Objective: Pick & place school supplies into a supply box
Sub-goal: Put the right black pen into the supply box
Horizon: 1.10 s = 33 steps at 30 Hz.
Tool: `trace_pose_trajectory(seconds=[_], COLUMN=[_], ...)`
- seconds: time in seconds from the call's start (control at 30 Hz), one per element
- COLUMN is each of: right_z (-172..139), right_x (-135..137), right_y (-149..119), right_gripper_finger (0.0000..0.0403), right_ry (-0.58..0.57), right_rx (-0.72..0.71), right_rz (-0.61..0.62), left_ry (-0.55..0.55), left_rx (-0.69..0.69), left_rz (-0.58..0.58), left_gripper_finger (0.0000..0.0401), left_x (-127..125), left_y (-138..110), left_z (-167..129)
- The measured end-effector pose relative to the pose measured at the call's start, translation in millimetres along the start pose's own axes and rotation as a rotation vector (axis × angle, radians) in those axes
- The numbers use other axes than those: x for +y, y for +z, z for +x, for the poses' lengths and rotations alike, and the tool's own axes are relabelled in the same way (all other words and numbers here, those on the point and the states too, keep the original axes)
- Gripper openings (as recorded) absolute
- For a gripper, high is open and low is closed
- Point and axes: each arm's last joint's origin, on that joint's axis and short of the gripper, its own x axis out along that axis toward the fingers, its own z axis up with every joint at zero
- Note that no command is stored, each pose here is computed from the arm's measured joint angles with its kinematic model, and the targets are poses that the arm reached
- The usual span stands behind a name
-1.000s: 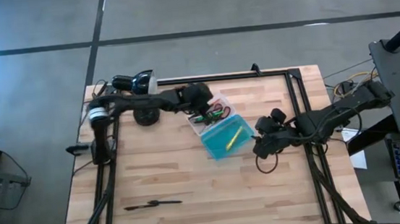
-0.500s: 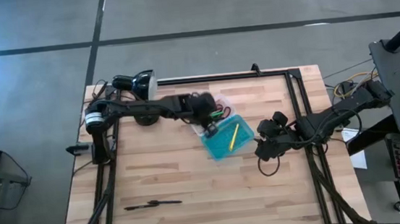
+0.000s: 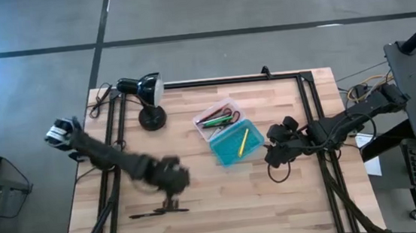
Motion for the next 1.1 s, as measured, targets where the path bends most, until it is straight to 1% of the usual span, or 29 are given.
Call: trace_pose_trajectory(seconds=[0.13,0.2,0.27,0.33,0.43,0.53,0.6,0.7,0.8,0.9,1.03,1.1], right_z=[1,2,3,3,4,4,4,4,4,4,4,4], right_x=[0,0,-1,-2,-2,-2,-2,-2,-3,-3,-3,-3], right_y=[2,4,5,6,7,7,7,7,6,6,6,6], right_gripper_finger=[0.0224,0.0224,0.0224,0.0224,0.0224,0.0224,0.0224,0.0224,0.0224,0.0224,0.0224,0.0224], right_ry=[0.007,0.009,0.011,0.015,0.021,0.021,0.021,0.020,0.016,0.013,0.013,0.012], right_rx=[-0.010,-0.012,-0.013,-0.006,0.005,0.005,0.005,0.005,0.011,0.016,0.015,0.015], right_rz=[0.005,0.016,0.026,0.031,0.042,0.062,0.063,0.063,0.059,0.058,0.058,0.058], left_ry=[-0.062,-0.075,-0.072,-0.054,-0.014,0.071,0.103,0.077,0.076,0.095,0.134,0.141], left_rx=[0.011,0.024,0.052,0.089,0.097,0.077,0.090,0.136,0.177,0.194,0.217,0.223], left_rz=[-0.021,0.012,0.041,0.048,0.030,0.000,-0.018,-0.026,0.013,0.048,0.069,0.078], left_gripper_finger=[0.0092,0.0118,0.0136,0.0146,0.0150,0.0151,0.0150,0.0145,0.0128,0.0092,0.0021,0.0014], left_x=[-33,-46,-56,-61,-63,-58,-54,-51,-51,-50,-38,-31], left_y=[-26,-35,-42,-47,-51,-57,-61,-66,-71,-73,-69,-65], left_z=[21,31,41,52,61,69,76,85,93,98,108,110])
